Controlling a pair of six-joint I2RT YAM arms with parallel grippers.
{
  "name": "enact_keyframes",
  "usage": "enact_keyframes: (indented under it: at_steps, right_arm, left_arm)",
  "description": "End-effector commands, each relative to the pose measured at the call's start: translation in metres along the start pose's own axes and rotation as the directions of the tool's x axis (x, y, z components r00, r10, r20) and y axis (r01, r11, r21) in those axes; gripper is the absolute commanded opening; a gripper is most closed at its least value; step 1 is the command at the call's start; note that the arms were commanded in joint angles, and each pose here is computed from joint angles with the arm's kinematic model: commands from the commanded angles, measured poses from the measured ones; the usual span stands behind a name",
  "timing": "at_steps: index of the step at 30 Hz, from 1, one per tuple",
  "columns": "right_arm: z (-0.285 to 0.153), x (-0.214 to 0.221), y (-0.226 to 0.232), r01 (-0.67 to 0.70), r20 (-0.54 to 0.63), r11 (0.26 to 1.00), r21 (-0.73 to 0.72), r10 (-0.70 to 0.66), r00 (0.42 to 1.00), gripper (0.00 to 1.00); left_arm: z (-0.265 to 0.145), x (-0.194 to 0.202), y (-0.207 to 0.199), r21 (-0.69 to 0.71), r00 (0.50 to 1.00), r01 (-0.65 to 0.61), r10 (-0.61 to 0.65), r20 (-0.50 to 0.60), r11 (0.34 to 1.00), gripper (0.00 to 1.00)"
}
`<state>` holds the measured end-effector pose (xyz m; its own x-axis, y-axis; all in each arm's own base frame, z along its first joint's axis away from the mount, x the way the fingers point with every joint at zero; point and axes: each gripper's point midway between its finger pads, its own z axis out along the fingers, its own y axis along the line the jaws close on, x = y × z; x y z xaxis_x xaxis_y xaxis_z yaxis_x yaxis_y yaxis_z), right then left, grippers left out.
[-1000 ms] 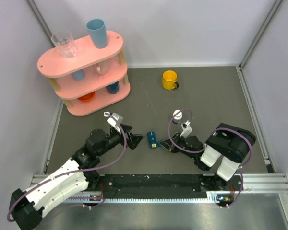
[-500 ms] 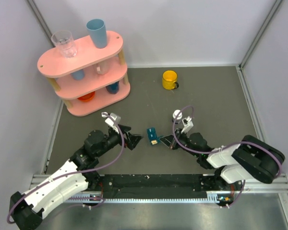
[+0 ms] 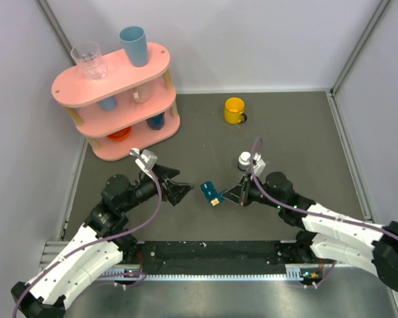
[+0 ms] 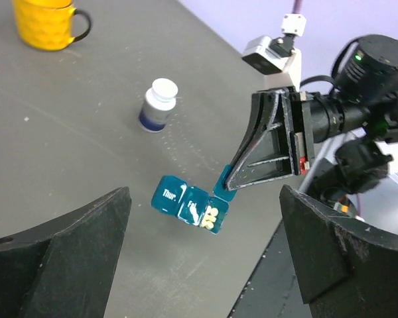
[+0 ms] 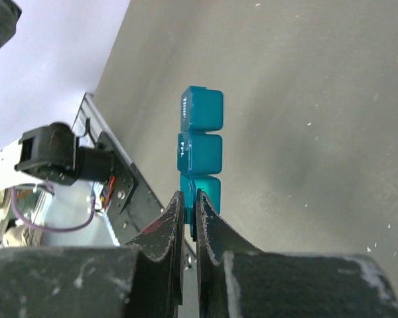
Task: Sort the pills into containers
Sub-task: Pick up the pill container at the center of the board, then close the pill container.
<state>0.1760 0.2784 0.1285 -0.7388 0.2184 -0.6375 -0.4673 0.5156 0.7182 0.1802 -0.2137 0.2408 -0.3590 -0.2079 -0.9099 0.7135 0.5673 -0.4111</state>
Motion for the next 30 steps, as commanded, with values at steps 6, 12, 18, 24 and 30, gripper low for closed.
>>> enact_keyframes:
  at_steps: [6,12,18,24,30]
  right_arm:
    - [-0.056,-0.005,0.055,0.112,-0.131,0.985,-0.128,-0.129,0.983,0.0]
    - [-0.085,-0.006,0.093,0.14,-0.198,0.958,-0.249,-0.192,0.961,0.0]
    - [-0.112,-0.012,0.119,0.171,-0.21,0.933,-0.318,-0.246,0.946,0.0]
    - [-0.124,-0.016,0.135,0.169,-0.209,0.918,-0.36,-0.256,0.944,0.0]
    - [-0.125,-0.018,0.14,0.169,-0.212,0.911,-0.375,-0.262,0.941,0.0]
  left_arm:
    - [-0.011,-0.023,-0.057,0.317,1.0,0.0,0.007,-0.023,0.948,0.99]
    - [-0.016,-0.025,-0.078,0.46,0.999,0.03,-0.01,-0.045,0.887,0.99]
    - [-0.019,-0.019,-0.089,0.534,0.991,0.109,-0.048,-0.126,0.838,0.99]
    - [-0.015,-0.001,-0.087,0.536,0.965,0.2,-0.069,-0.254,0.82,0.99]
    - [-0.01,0.0,-0.087,0.542,0.956,0.237,-0.093,-0.279,0.806,0.99]
